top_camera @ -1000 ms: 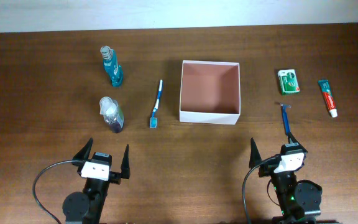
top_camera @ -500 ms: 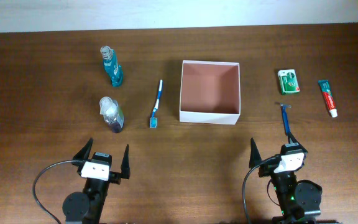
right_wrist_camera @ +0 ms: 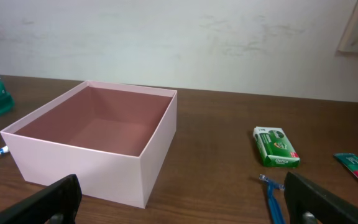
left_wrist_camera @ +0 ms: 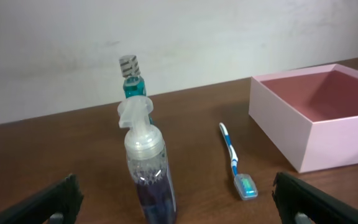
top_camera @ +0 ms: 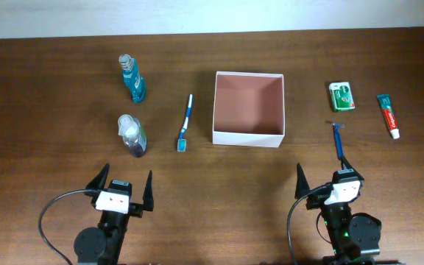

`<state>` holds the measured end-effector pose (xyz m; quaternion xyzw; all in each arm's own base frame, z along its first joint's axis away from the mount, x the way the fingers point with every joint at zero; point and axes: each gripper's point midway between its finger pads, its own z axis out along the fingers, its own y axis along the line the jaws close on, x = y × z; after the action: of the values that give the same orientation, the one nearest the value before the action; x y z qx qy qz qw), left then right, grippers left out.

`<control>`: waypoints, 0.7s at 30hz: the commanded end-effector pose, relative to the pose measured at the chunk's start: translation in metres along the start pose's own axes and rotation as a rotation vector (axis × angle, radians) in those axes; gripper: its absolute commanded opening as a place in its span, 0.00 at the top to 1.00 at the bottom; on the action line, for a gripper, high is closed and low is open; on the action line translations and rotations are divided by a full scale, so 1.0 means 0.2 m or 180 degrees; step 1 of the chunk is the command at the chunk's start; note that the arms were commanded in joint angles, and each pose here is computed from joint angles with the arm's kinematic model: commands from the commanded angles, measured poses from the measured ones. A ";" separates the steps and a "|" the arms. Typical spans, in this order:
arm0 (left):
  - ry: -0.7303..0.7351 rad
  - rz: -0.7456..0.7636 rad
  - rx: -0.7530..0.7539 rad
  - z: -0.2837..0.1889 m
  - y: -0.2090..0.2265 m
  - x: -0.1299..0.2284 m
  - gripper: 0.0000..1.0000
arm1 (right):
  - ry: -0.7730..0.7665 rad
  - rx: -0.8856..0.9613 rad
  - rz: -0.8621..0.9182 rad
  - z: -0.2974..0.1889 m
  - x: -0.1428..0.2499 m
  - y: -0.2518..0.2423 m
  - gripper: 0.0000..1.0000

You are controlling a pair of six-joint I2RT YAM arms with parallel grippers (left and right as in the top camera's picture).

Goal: Pack container
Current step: 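Open the left gripper and raise it from rest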

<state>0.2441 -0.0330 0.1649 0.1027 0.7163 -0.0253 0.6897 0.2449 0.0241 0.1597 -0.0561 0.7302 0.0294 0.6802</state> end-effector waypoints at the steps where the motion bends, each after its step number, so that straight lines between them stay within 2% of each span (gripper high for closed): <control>1: -0.0116 0.0047 0.0008 0.00 0.00 -0.04 0.00 | -0.0018 -0.0045 -0.0022 0.00 0.01 0.01 0.01; 5: -0.0497 0.0101 -0.0120 -0.02 0.04 -0.19 0.00 | -0.0018 -0.0045 -0.0022 0.00 0.01 0.01 0.01; 10: -0.1185 0.0239 0.0027 -0.09 -0.01 -0.45 0.00 | -0.0018 -0.0044 -0.0022 0.00 0.01 0.01 0.01; 16: -0.1243 0.0275 0.0010 -0.12 0.00 -0.56 0.00 | -0.0018 -0.0045 -0.0022 0.00 0.01 0.01 0.01; 21: -0.0975 0.0197 -0.0178 -0.13 0.08 -0.77 0.00 | -0.0018 -0.0045 -0.0022 0.00 0.01 0.01 0.01</control>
<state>0.2310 -0.0369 0.2765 0.1123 0.6127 -0.0217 0.7820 0.2450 0.0242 0.1597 -0.0560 0.7300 0.0298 0.6805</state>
